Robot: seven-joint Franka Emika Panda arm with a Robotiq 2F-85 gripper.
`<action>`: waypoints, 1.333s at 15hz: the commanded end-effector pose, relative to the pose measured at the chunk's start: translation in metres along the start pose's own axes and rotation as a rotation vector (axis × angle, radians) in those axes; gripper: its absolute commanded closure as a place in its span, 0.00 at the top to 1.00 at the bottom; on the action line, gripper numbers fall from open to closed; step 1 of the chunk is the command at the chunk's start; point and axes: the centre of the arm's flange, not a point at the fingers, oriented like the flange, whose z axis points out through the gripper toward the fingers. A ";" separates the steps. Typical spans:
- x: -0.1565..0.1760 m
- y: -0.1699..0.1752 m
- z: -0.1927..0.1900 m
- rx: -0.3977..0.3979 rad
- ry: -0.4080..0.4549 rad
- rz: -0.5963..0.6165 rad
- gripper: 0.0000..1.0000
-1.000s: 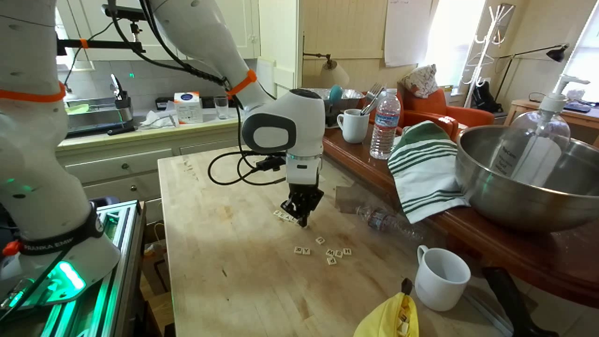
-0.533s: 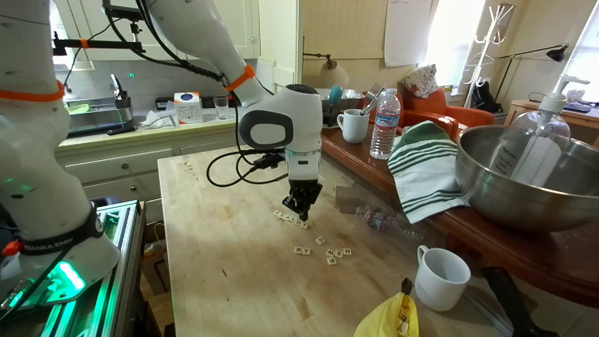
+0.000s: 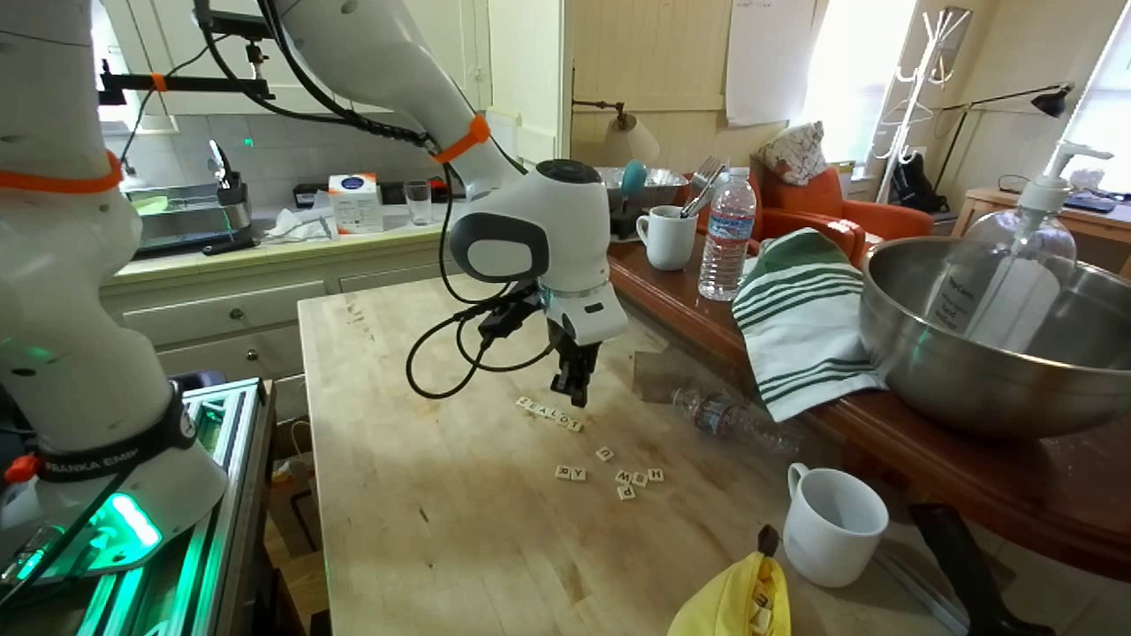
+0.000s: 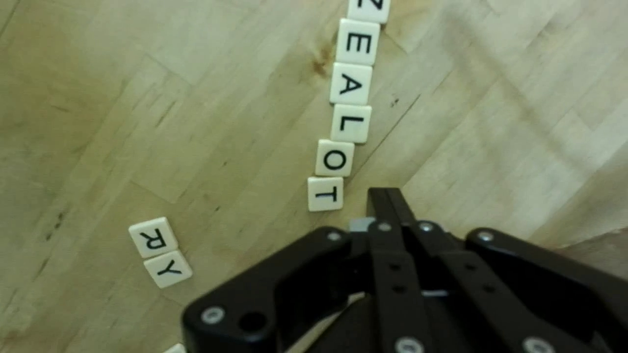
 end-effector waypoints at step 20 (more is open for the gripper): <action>-0.017 0.024 0.000 0.025 -0.085 -0.971 0.00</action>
